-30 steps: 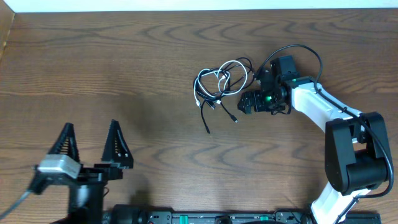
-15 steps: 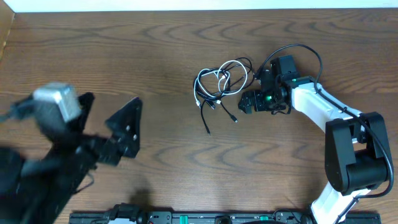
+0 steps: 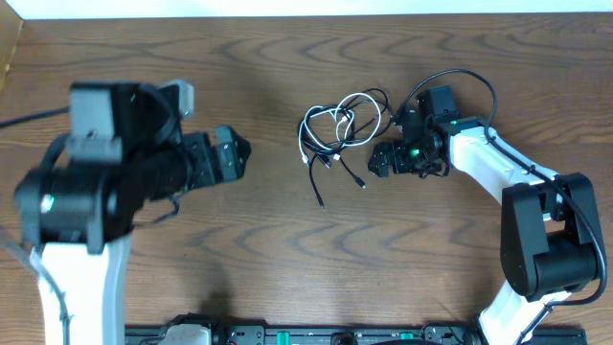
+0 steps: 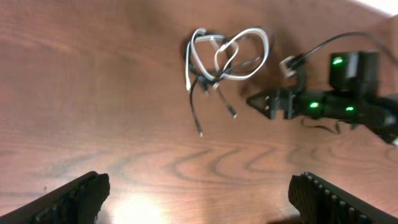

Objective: Untangle cables
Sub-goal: 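Raise the left gripper and move it toward the left of the bundle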

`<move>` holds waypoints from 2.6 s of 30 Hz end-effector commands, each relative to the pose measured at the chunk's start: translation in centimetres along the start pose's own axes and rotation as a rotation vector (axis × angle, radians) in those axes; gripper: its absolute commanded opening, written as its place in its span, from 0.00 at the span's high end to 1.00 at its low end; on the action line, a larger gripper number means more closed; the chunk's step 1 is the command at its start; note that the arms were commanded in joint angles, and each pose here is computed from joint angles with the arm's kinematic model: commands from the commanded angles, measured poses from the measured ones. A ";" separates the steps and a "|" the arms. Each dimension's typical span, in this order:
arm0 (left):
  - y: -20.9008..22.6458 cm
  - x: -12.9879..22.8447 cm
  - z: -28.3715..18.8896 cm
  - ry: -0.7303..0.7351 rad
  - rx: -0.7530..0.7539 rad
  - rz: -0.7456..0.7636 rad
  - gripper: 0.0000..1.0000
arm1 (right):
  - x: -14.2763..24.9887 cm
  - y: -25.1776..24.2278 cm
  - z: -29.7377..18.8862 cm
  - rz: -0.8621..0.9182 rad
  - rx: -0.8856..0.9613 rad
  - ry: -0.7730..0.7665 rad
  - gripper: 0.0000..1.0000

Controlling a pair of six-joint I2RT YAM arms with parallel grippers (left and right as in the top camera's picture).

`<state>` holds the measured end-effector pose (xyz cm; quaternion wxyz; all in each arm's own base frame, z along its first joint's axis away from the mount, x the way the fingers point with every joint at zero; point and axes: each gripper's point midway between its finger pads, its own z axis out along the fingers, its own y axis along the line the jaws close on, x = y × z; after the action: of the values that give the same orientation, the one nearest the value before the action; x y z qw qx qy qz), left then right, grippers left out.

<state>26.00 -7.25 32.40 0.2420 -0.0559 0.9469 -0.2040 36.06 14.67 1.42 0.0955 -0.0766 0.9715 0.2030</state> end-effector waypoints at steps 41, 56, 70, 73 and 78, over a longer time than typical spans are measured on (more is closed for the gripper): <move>13.7 0.8 23.7 0.433 -0.437 -0.315 0.02 | 2.6 -1.3 1.8 0.030 0.040 0.087 0.01; 14.4 0.3 26.0 0.360 -0.411 -0.299 0.02 | 2.6 -1.3 1.8 0.030 0.040 0.087 0.01; 14.1 0.2 26.2 0.354 -0.397 -0.290 0.57 | 2.6 -1.3 1.8 0.030 0.040 0.087 0.01; 14.1 0.7 26.0 0.376 -0.405 -0.294 0.92 | 2.6 -1.3 1.8 0.030 0.040 0.087 0.01; 14.1 0.7 26.0 0.376 -0.405 -0.294 0.92 | 2.6 -1.3 1.8 0.029 0.040 0.087 0.01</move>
<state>38.13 -3.97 5.98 0.0236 -0.1994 0.9780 -0.0560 36.10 14.67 1.45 0.0961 -0.0767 0.9715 0.2027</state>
